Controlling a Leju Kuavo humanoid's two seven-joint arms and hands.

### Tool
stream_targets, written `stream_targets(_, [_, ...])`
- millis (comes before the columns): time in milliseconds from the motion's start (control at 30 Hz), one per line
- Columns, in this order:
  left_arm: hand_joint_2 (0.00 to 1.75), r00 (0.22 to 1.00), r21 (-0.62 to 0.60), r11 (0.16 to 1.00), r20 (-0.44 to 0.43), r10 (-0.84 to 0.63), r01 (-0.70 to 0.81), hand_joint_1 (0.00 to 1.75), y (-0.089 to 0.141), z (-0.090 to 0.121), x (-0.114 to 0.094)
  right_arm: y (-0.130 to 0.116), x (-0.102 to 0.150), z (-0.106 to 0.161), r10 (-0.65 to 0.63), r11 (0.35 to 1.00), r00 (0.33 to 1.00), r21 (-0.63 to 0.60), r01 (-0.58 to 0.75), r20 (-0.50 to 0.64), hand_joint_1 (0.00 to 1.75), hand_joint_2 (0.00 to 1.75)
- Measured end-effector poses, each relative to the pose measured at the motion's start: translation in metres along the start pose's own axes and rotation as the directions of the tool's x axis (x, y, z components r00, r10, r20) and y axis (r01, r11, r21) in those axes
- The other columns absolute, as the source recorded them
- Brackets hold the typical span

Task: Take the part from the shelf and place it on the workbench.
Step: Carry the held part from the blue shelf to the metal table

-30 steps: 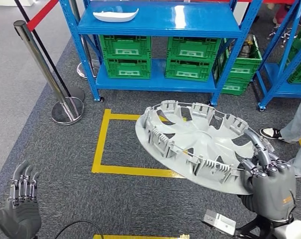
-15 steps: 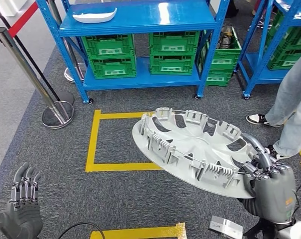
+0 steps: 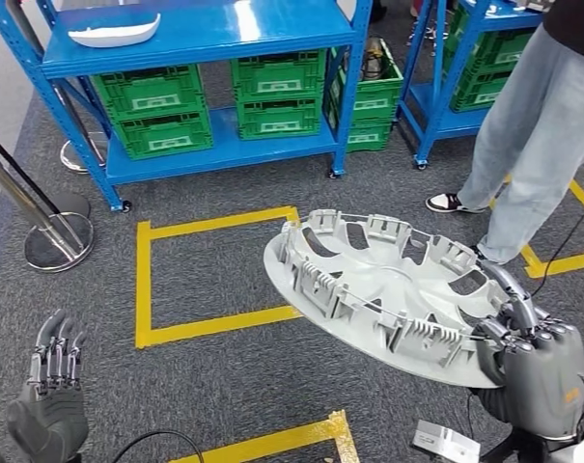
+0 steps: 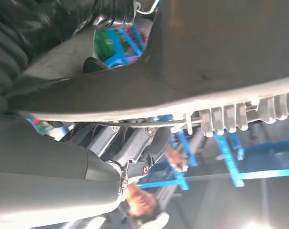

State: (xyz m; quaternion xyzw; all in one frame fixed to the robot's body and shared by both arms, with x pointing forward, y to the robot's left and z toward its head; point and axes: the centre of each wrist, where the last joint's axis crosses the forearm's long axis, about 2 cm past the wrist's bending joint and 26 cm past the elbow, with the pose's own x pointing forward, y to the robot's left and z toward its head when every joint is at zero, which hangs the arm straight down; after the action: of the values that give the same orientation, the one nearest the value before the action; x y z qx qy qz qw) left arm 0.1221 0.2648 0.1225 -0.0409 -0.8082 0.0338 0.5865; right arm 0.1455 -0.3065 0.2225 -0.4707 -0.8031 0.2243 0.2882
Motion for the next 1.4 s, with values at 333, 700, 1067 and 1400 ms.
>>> stream_targets(333, [0.0, 1.0, -0.004, 1.0, 0.019, -0.009, 0.009, 0.0, 0.0, -0.002, 0.0, -0.004, -0.004, 0.003, -0.006, 1.0, 1.0, -0.004, 0.006, -0.016, 1.75, 1.75])
stream_targets(700, [0.0, 0.999, -0.035, 0.999, 0.032, -0.023, 0.024, 0.0, -0.01, -0.011, 0.0, -0.015, -0.012, 0.014, 0.003, 1.0, 0.999, 0.002, -0.003, -0.046, 1.75, 1.75])
stream_targets(1067, [0.0, 0.999, -0.039, 0.999, 0.03, -0.015, 0.016, 0.0, -0.013, -0.012, -0.001, -0.017, -0.013, 0.015, 0.009, 1.0, 0.999, 0.002, -0.009, -0.047, 1.75, 1.75])
stream_targets(1400, [0.0, 0.998, -0.041, 0.998, 0.014, -0.055, 0.055, 0.0, -0.012, -0.004, -0.002, -0.016, -0.009, 0.017, -0.009, 1.0, 0.999, 0.0, 0.009, -0.036, 1.75, 1.75])
